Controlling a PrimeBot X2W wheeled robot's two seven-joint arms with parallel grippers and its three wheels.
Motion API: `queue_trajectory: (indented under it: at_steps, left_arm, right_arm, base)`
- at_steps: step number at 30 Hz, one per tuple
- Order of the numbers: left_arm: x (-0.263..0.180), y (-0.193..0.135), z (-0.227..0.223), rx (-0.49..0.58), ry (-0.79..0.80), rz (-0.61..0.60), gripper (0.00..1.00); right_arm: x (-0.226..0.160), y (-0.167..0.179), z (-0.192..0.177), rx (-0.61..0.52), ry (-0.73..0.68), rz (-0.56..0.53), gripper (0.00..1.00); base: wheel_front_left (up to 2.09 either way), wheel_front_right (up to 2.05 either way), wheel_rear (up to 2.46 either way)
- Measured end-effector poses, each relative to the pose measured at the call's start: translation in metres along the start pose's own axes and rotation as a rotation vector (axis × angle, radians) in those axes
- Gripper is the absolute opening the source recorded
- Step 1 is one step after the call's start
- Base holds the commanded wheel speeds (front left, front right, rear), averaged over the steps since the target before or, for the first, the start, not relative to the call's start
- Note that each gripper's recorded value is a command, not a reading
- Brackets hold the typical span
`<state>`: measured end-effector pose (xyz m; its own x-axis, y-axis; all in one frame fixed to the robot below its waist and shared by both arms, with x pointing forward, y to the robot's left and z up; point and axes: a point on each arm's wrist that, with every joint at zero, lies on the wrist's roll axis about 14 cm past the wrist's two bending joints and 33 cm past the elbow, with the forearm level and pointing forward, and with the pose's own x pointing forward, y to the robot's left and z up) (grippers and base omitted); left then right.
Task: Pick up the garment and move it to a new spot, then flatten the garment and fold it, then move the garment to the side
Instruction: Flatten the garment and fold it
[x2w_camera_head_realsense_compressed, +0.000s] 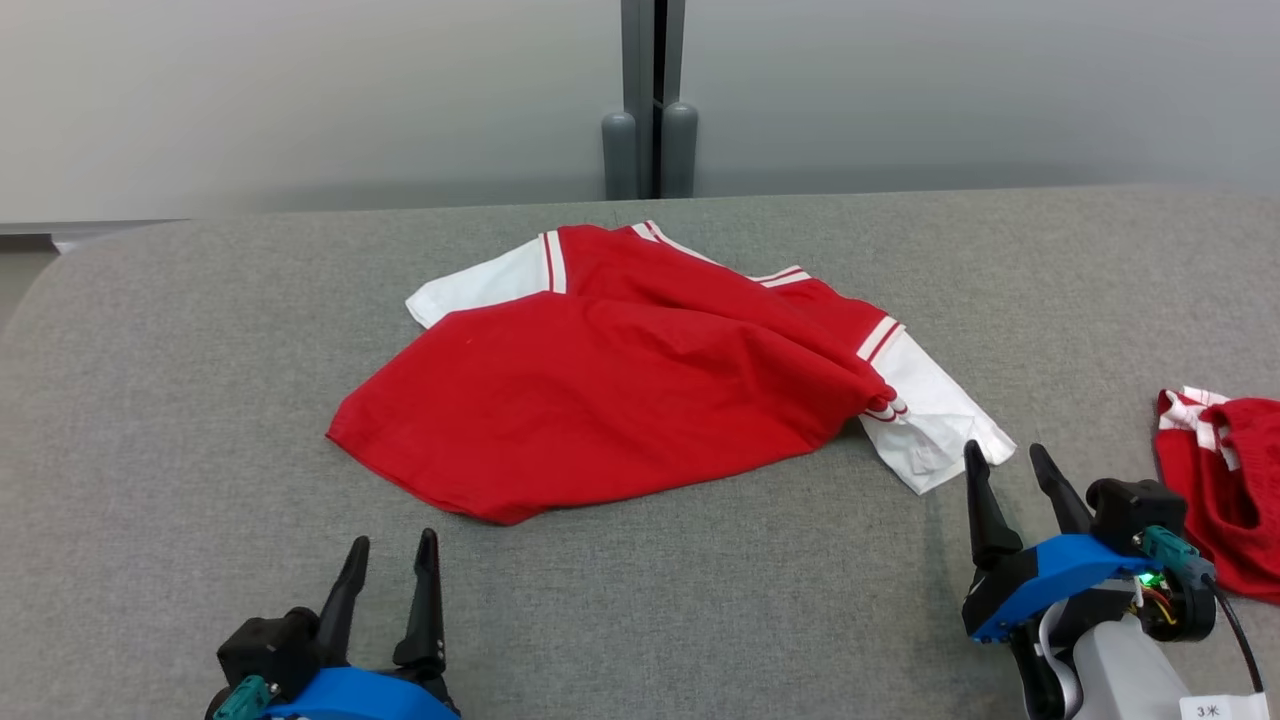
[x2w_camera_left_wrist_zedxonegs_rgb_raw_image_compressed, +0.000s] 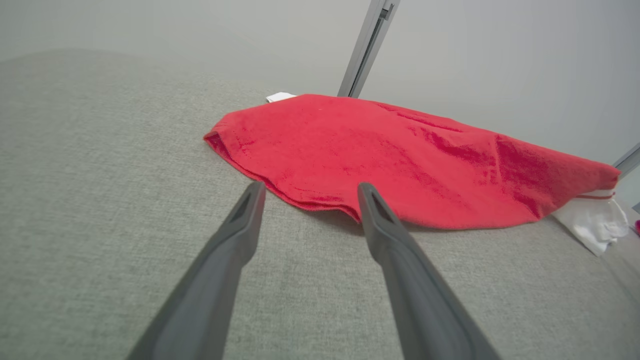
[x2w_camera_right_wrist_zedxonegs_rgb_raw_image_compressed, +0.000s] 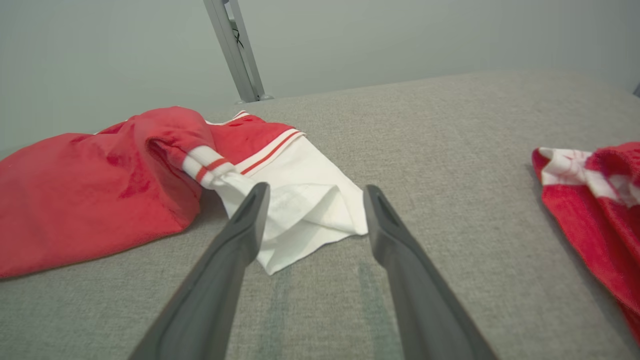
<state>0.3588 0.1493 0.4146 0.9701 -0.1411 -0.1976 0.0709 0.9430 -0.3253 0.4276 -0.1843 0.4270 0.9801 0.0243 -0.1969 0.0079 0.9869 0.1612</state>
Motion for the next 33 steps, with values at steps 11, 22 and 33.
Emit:
queue_trajectory:
  at_steps: [11, 22, 33]
  left_arm:
    - [0.020, -0.037, -0.056, -0.124, 0.210, -0.138, 1.00]
    - [0.053, -0.032, -0.052, -0.155, 0.219, -0.158, 1.00]
    - [0.057, -0.060, -0.014, -0.138, 0.139, -0.294, 0.00]
  right_arm:
    - [-0.006, -0.009, -0.004, 0.046, -0.019, -0.016, 1.00]
    - [-0.006, -0.015, -0.002, 0.054, -0.034, -0.027, 1.00]
    - [-0.006, -0.012, 0.006, 0.063, -0.058, -0.021, 1.00]
  base:
    - [0.00, 0.00, 0.00]
    - [0.00, 0.00, 0.00]
    - [0.00, 0.00, 0.00]
